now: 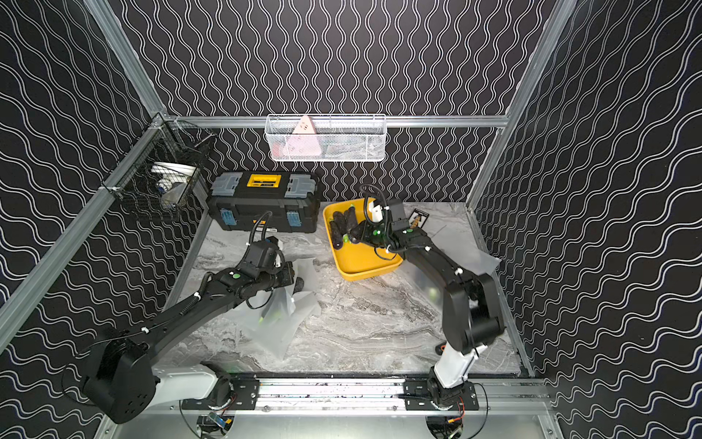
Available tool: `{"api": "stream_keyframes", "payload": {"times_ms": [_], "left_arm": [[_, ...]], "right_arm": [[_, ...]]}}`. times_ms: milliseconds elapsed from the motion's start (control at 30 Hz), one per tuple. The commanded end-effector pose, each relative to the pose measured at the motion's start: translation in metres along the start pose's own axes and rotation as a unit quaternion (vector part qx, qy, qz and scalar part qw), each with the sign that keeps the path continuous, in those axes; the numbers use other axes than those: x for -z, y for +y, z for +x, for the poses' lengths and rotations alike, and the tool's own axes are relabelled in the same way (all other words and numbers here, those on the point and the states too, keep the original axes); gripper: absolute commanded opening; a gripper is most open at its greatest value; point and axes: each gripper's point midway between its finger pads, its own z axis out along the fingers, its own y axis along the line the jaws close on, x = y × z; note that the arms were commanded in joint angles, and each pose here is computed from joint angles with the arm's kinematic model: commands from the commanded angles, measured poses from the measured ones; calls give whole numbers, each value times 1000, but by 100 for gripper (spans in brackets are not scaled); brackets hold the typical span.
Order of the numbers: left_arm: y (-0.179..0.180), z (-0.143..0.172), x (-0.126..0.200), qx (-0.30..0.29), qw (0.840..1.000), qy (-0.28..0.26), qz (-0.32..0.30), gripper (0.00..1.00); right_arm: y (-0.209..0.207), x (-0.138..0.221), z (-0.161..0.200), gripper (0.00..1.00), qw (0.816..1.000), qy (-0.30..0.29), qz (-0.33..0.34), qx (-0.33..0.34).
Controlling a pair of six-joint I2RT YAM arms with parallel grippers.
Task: Place the eggplant in a zip-top bag and seal the zipper
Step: Pick up the eggplant from the basket, then place the eggplant in the zipper food storage bag.
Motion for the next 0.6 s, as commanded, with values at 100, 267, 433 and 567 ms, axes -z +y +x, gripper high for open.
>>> {"api": "stream_keyframes", "payload": {"times_ms": [100,267,433,567], "left_arm": [[-2,-7,-4,5,1000,-16,5,0],[-4,-9,-1,8,1000,-23,11,0],[-4,-11,4,4,999,-32,11,0],[-10,-8,8,-10,999,-35,16,0]], "right_arm": [[61,19,81,24,990,102,-92,-1],[86,26,135,23,972,178,-153,-10],[80,19,176,21,962,241,-123,-20],[73,12,186,21,961,255,-99,-37]]}}
